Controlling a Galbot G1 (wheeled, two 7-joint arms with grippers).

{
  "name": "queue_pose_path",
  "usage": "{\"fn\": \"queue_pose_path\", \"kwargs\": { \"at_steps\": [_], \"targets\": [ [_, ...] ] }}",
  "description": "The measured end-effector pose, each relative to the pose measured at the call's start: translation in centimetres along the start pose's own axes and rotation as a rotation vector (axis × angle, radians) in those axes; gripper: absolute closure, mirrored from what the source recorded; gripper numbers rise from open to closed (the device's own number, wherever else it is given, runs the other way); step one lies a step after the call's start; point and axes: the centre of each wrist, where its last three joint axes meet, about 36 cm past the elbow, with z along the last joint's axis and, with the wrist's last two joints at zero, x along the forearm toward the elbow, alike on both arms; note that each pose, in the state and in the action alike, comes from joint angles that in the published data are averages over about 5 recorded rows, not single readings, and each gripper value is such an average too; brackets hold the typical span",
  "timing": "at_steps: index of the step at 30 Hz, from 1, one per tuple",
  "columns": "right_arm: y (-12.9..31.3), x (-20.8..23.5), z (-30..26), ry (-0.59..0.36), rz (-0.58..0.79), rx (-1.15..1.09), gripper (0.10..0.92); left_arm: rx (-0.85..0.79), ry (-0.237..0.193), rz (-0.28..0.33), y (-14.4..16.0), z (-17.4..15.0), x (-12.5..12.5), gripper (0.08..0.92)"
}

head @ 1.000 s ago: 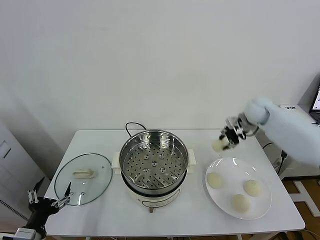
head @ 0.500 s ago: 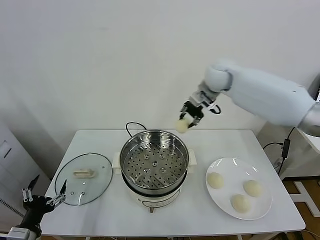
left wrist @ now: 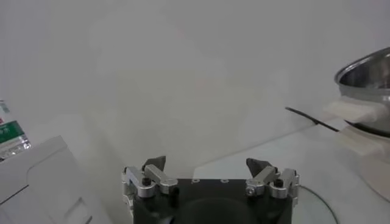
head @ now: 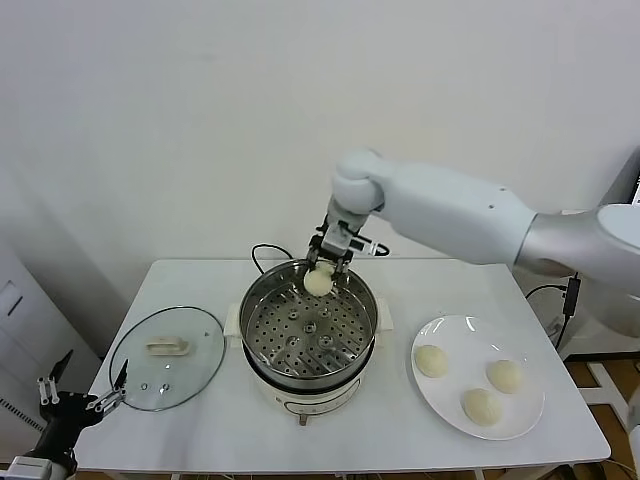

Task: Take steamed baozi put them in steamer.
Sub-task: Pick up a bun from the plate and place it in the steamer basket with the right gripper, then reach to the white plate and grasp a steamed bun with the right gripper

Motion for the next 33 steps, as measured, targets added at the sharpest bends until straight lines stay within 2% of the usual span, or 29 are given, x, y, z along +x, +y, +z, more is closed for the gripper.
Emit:
{"fn": "queue_pose_path", "kwargs": {
  "at_steps": [10,19,23,27,33],
  "targets": [
    [-0.5,-2.6,-0.5,-0.003,0.006,0.062,0.502,0.001,0.006,0.003,0.0,0.3,0.0,0.177],
    [-0.1,-3.2,-0.3,-0.006,0.033,0.061,0.259,0.0,0.002,0.003,0.0,0.1,-0.1,0.177],
    [0.3,-2.2,0.3,-0.01,0.06,0.026,0.207,0.0,0.005,0.004,-0.1,0.2,0.0,0.177],
    [1.4,0.1,1.6,-0.017,0.109,-0.098,0.2,-0.001,0.003,0.004,-0.1,0.1,0.0,0.177],
    [5.1,5.1,5.3,-0.019,0.155,-0.473,0.2,-0.005,0.0,0.003,0.0,-0.1,0.1,0.177]
  ]
}}
